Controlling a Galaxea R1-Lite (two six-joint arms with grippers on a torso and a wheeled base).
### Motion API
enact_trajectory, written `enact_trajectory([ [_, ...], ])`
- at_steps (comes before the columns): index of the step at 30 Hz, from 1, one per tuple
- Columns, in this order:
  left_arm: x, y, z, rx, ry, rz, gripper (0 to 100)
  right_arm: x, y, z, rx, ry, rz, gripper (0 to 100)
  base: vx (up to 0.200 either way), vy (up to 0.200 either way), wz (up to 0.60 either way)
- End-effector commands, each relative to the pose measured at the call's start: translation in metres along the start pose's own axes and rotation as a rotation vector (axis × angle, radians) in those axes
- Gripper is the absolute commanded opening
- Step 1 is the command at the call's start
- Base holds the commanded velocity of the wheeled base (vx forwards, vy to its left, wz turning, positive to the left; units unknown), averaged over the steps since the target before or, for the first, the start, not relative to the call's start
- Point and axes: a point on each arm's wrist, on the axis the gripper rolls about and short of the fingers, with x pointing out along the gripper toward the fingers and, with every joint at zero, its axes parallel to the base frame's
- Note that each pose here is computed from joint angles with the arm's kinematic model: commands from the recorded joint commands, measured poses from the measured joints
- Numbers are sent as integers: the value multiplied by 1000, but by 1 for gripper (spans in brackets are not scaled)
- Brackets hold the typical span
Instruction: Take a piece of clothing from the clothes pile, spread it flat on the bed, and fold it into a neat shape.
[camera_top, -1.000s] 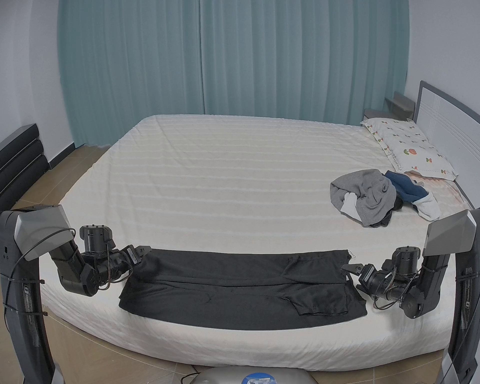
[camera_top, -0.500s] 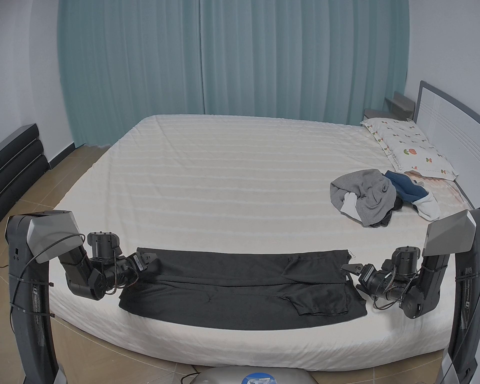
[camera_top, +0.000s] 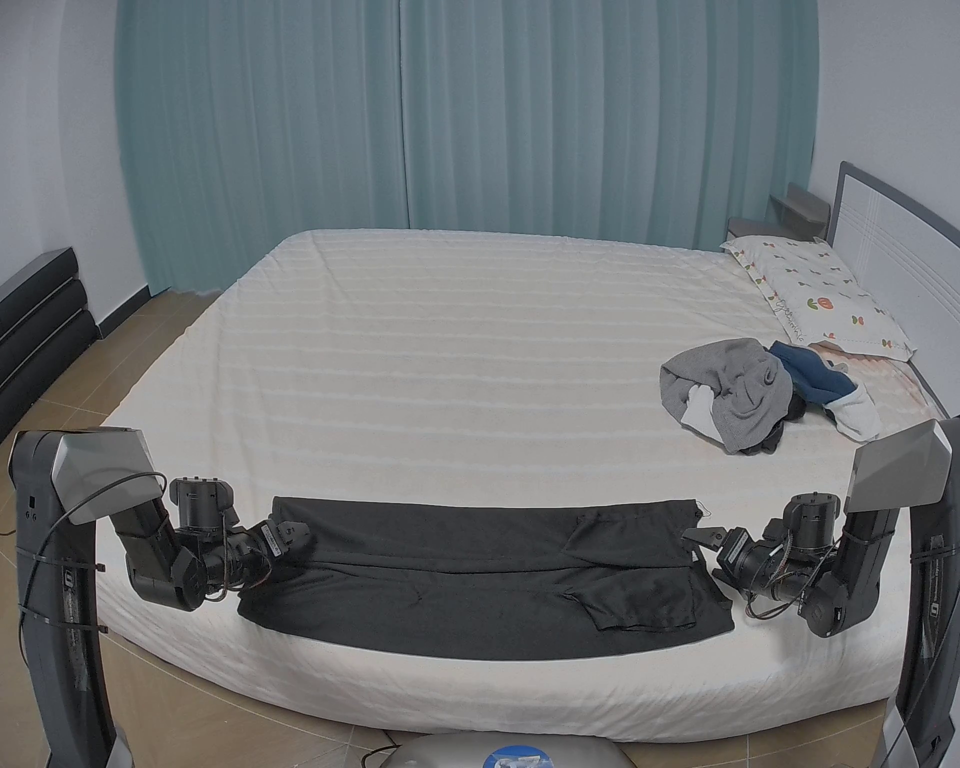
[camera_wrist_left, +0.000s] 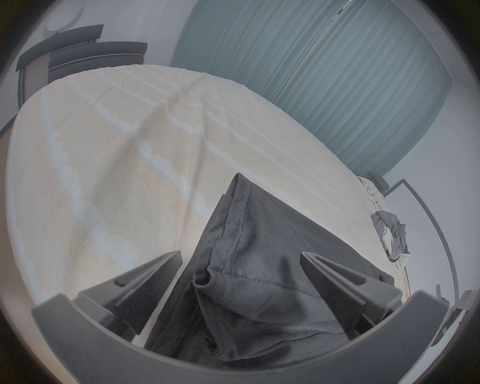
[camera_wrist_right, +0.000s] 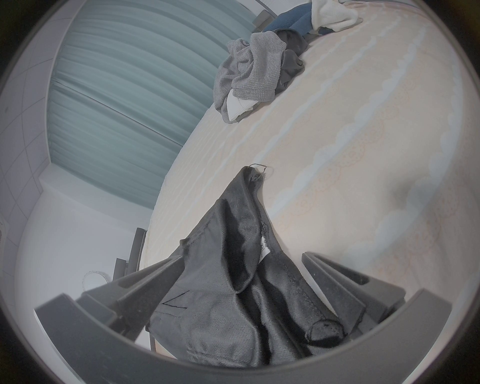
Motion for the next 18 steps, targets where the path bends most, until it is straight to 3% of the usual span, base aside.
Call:
enact_trajectory([
  [1,-2,2,-3,-4,14,6,100,0,0,0,0,0,0,100,0,0,0],
  [2,-2,1,-4,-1,10,1,100,0,0,0,0,0,0,100,0,0,0],
  [3,-1,1,-5,1,7,-2,0,0,0,0,1,0,0,100,0,0,0],
  [12,-2,0,-5,3,-6,-10,0,1,1,0,-1,-1,1,100,0,0,0],
  [18,-7,2,7,-11,-60,-20,0,1,1,0,0,-1,1,100,0,0,0],
])
